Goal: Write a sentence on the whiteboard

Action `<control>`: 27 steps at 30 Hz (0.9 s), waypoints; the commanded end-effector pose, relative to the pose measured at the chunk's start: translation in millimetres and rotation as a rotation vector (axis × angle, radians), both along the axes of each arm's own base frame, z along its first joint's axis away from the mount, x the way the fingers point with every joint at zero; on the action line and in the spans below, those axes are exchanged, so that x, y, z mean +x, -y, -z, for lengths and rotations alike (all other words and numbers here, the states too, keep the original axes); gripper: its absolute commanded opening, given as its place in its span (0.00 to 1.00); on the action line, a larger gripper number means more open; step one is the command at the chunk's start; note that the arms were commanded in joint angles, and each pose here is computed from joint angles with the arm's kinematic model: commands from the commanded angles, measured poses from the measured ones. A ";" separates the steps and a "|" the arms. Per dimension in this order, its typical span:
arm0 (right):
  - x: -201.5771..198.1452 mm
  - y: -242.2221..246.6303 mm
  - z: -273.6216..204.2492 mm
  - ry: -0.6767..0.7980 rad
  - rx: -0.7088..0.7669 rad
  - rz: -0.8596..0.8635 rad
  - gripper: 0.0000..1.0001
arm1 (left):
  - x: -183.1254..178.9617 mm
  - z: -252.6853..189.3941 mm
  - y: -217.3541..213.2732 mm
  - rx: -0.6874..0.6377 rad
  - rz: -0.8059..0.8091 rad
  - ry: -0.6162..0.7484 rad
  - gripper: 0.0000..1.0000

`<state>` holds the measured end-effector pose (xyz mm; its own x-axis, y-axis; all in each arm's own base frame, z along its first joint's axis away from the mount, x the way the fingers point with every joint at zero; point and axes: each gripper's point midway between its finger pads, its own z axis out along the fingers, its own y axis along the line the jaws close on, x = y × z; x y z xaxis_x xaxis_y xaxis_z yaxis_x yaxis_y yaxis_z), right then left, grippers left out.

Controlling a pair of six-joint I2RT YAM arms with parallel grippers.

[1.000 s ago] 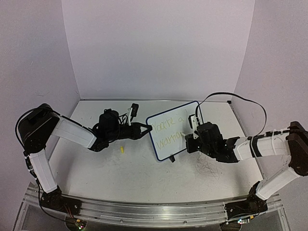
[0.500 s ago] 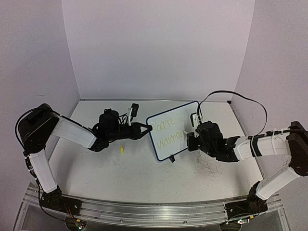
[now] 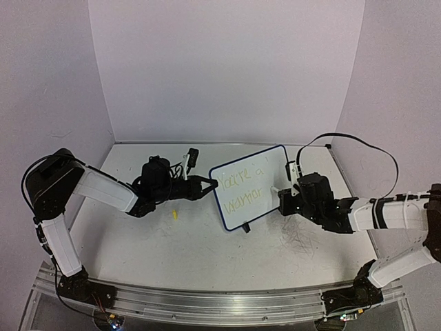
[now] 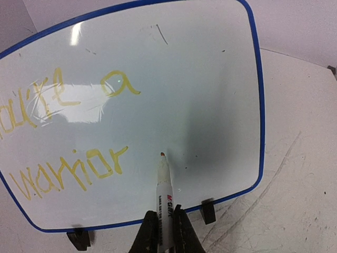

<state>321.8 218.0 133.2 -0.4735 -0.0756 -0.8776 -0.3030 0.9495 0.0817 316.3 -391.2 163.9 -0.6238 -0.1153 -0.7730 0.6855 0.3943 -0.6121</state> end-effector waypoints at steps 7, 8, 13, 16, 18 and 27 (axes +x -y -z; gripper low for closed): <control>0.2 -4.4 -3.1 0.017 0.000 -0.027 0.00 | -4.7 -8.2 -1.7 0.002 0.016 0.003 0.00; 0.5 -4.2 -2.8 0.017 -0.002 -0.026 0.00 | -4.3 -8.4 -1.6 0.002 0.016 0.004 0.00; 2.5 -6.7 -3.8 0.015 0.020 -0.033 0.00 | -3.9 -8.1 -1.0 0.001 0.017 0.003 0.00; 4.8 -7.5 -5.6 0.019 0.023 -0.032 0.00 | -4.6 -8.0 -0.8 0.001 0.019 0.002 0.00; 4.8 -7.3 -6.3 0.021 0.024 -0.031 0.00 | -4.2 -8.3 -1.4 0.002 0.017 0.004 0.00; 3.2 -9.8 -9.5 0.027 0.030 -0.051 0.00 | -5.2 -6.4 -1.5 0.004 0.019 -0.001 0.00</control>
